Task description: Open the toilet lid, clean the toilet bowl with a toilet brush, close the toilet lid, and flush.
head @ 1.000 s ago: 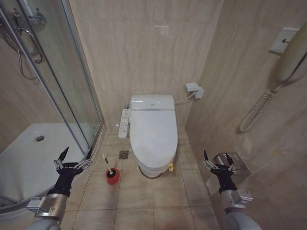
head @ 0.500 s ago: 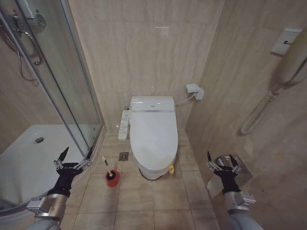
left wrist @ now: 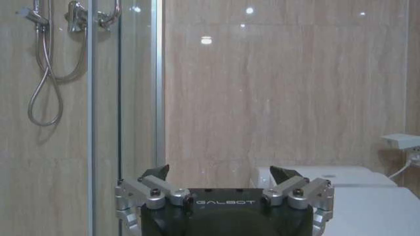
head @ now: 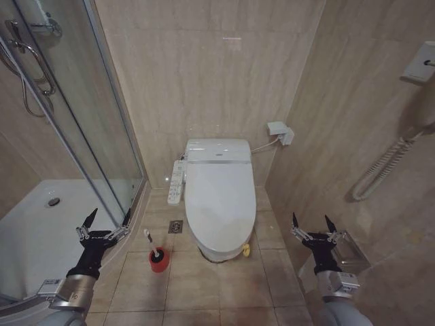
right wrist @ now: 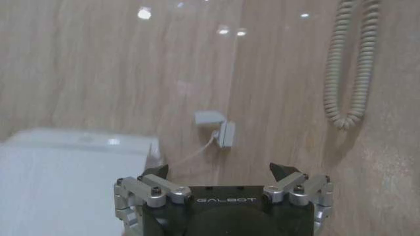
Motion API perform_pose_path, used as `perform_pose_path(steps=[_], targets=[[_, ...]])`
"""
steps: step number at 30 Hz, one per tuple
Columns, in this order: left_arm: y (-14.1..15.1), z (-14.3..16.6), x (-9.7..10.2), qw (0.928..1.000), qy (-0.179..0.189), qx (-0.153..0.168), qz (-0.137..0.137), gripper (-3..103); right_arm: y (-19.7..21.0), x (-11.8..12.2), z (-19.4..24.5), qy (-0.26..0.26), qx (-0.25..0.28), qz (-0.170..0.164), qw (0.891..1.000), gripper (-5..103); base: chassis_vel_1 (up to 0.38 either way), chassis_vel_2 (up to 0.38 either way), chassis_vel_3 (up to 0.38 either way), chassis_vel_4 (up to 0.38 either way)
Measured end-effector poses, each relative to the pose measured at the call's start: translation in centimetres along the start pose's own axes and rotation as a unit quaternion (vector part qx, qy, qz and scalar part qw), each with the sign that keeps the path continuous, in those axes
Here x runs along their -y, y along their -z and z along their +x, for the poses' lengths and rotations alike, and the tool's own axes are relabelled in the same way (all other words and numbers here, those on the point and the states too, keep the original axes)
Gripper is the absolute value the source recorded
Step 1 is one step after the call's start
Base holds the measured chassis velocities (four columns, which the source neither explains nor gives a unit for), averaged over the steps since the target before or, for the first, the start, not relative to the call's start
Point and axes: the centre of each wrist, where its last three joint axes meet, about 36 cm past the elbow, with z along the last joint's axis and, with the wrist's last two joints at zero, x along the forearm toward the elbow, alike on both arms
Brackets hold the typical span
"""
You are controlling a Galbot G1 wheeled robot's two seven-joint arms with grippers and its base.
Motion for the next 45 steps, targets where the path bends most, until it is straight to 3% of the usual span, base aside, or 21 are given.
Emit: perform_pose_path(steps=[8, 13, 23, 45], targets=[[0.0, 0.0, 0.0, 1.0, 0.0, 0.0, 0.0, 100, -1.7, -0.9, 0.2, 0.053, -0.04, 0.053, 0.996, 100, 0.003, -0.009, -0.005, 0.006], [0.0, 0.0, 0.0, 1.0, 0.0, 0.0, 0.0, 100, -3.0, -1.7, 0.2, 0.078, -0.059, 0.066, 0.993, 100, 0.0, 0.0, 0.0, 0.0], [0.0, 0.0, 0.0, 1.0, 0.0, 0.0, 0.0, 100, -9.2, -2.5, 1.3, 0.154, -0.107, 0.143, 0.972, 100, 0.0, 0.0, 0.0, 0.0], [0.0, 0.0, 0.0, 1.0, 0.0, 0.0, 0.0, 100, -15.6, -8.0, 0.6, 0.197, -0.144, 0.1, 0.965, 100, 0.0, 0.0, 0.0, 0.0]])
